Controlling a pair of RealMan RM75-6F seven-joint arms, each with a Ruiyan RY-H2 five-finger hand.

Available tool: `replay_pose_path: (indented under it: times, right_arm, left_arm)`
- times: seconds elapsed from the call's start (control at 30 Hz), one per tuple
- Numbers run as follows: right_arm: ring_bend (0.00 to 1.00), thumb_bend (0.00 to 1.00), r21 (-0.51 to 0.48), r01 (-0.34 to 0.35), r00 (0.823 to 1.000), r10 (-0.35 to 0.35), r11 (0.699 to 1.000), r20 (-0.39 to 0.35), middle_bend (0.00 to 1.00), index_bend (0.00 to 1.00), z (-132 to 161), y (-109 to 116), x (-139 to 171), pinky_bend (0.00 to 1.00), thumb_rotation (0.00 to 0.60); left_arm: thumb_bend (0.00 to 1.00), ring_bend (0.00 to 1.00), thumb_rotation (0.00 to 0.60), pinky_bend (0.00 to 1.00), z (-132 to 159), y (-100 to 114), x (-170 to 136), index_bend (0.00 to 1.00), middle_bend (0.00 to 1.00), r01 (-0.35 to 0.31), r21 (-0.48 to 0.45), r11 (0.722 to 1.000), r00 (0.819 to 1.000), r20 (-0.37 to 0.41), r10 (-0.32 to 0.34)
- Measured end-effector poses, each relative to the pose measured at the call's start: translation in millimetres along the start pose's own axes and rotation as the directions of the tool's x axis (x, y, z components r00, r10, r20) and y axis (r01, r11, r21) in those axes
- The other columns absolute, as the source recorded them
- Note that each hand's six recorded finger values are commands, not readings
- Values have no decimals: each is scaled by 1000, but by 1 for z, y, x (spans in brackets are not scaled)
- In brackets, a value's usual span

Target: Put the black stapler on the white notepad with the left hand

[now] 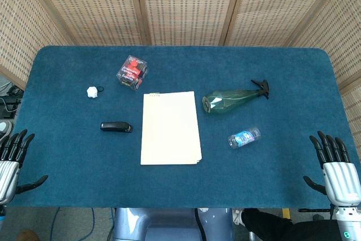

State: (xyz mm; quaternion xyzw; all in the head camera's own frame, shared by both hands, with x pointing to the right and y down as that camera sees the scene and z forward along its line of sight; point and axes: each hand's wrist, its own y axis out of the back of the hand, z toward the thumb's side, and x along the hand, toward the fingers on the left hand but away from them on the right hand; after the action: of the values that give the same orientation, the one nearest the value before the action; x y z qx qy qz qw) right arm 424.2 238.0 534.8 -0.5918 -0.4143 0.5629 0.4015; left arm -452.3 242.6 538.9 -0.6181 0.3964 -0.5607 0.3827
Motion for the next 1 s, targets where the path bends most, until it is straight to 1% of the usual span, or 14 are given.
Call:
replay_pose_path:
  times: [0.4,0.5,0.57,0.67,0.73,0.8,0.83,0.9,1.0]
  right_arm:
    - [0,0,-5,-3,1000,3,1000,2,0,0,0,-1,0,0,600]
    - [0,0,-5,-8,1000,8,1000,4,0,0,-1,-1,-1,0,600]
    - [0,0,1,-11,1000,11,1000,9,0,0,-2,-2,-2,0,600]
    - [0,0,6,-17,1000,17,1000,20,0,0,-4,-4,-3,0,600]
    - [0,0,11,-17,999,17,1000,27,0,0,-5,-4,-4,0,600]
    - [0,0,17,-17,999,16,1000,37,0,0,-6,-4,-5,0,600]
    - [0,0,20,-18,999,17,1000,42,0,0,-7,-4,-6,0,600]
    - [0,0,26,-20,998,19,999,53,0,0,-8,-4,-7,0,600]
    - [0,0,35,-24,997,22,999,69,0,0,-11,-5,-7,0,600]
  left_arm:
    - [0,0,600,0,2,-6,2,0,0,29,1,1000,1000,5,-29]
    - [0,0,600,0,3,-9,8,0,0,47,-6,999,999,12,-47]
    - [0,0,600,4,5,-13,18,0,0,64,-9,998,998,21,-64]
    - [0,24,600,77,10,-19,39,0,0,95,-7,995,995,37,-94]
    - [0,97,600,175,16,-25,60,0,0,123,0,992,991,51,-123]
    - [0,149,600,240,23,-30,81,8,4,147,15,989,987,69,-147]
    - [0,171,600,266,29,-34,98,19,15,159,32,987,983,85,-161]
    - [5,206,600,294,41,-42,126,52,38,178,65,982,976,112,-185]
    - [26,251,600,312,55,-57,156,103,75,201,102,974,967,136,-214]
